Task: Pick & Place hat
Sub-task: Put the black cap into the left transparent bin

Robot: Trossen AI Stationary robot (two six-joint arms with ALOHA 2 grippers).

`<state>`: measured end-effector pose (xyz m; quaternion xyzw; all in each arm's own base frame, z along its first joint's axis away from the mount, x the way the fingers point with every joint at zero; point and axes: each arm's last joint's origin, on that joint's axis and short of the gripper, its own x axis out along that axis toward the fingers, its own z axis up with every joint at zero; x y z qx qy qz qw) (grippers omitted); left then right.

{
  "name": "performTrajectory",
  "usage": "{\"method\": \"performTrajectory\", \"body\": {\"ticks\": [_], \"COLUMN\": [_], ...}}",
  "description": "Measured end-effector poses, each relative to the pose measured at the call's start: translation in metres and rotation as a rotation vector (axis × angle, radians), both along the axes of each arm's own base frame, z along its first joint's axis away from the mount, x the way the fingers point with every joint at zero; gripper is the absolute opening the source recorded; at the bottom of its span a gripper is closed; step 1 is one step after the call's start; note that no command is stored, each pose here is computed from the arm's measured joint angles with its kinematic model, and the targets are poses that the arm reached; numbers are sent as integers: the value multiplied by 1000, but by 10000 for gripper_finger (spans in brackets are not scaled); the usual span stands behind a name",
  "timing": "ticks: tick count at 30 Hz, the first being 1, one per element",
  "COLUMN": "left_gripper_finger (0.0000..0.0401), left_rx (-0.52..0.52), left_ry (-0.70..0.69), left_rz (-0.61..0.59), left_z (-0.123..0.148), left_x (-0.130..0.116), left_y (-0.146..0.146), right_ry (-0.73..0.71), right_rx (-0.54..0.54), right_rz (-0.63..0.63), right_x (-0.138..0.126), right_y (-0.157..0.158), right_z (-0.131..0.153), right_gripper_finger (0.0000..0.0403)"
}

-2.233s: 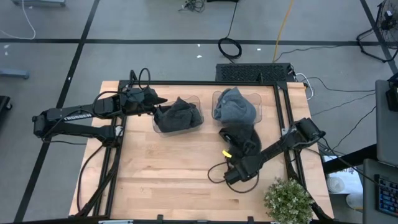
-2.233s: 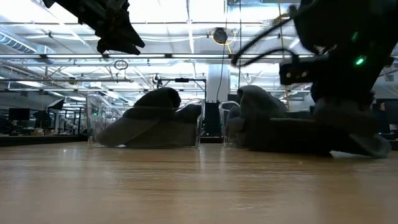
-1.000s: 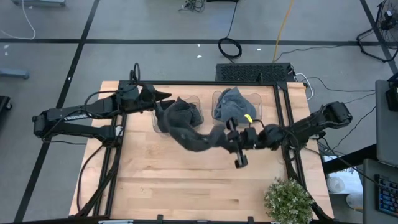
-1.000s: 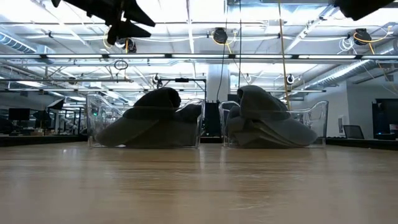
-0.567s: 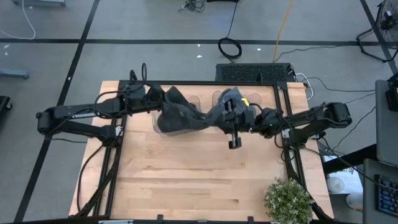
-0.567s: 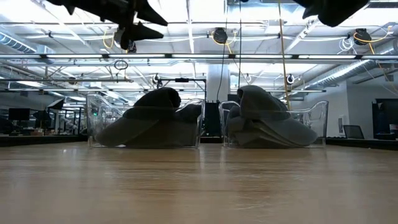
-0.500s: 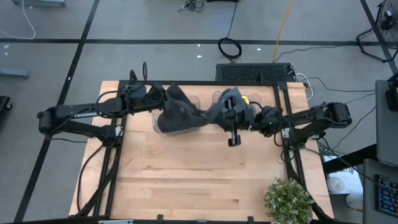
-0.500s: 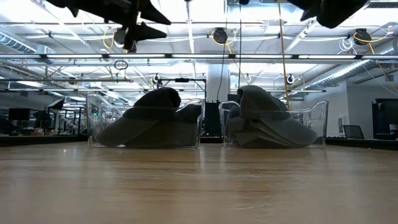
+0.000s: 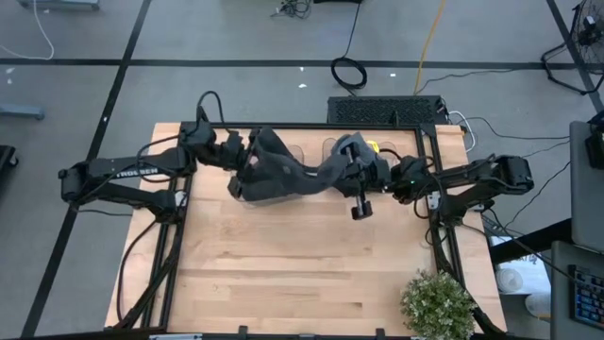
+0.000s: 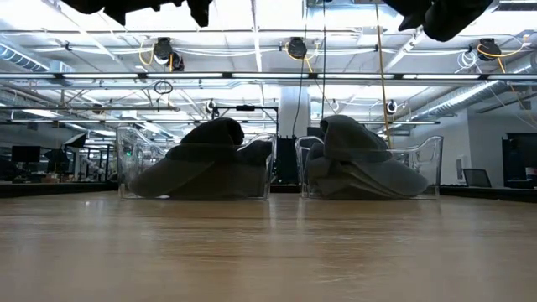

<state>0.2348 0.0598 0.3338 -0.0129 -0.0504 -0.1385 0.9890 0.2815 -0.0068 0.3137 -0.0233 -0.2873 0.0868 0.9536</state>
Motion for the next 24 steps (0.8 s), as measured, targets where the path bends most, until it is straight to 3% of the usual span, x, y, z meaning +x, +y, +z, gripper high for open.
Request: {"method": "performTrajectory", "body": {"ticks": [5,13,24], "left_gripper_finger": [195,195,195], "left_rx": [-62,-69,-35], "left_ry": [31,-66,-148], "left_rz": [108,69,-2], "left_z": [-8,-18,-13], "left_x": [10,37,41], "left_y": [3,2,-11], "right_ry": [2,14,32], "right_rx": [-3,-4,0], "right_rz": [-2,32,36], "right_x": [0,1,2], "right_y": [1,3,4], "right_z": [0,-1,-3], "right_gripper_finger": [0,0,0]}}
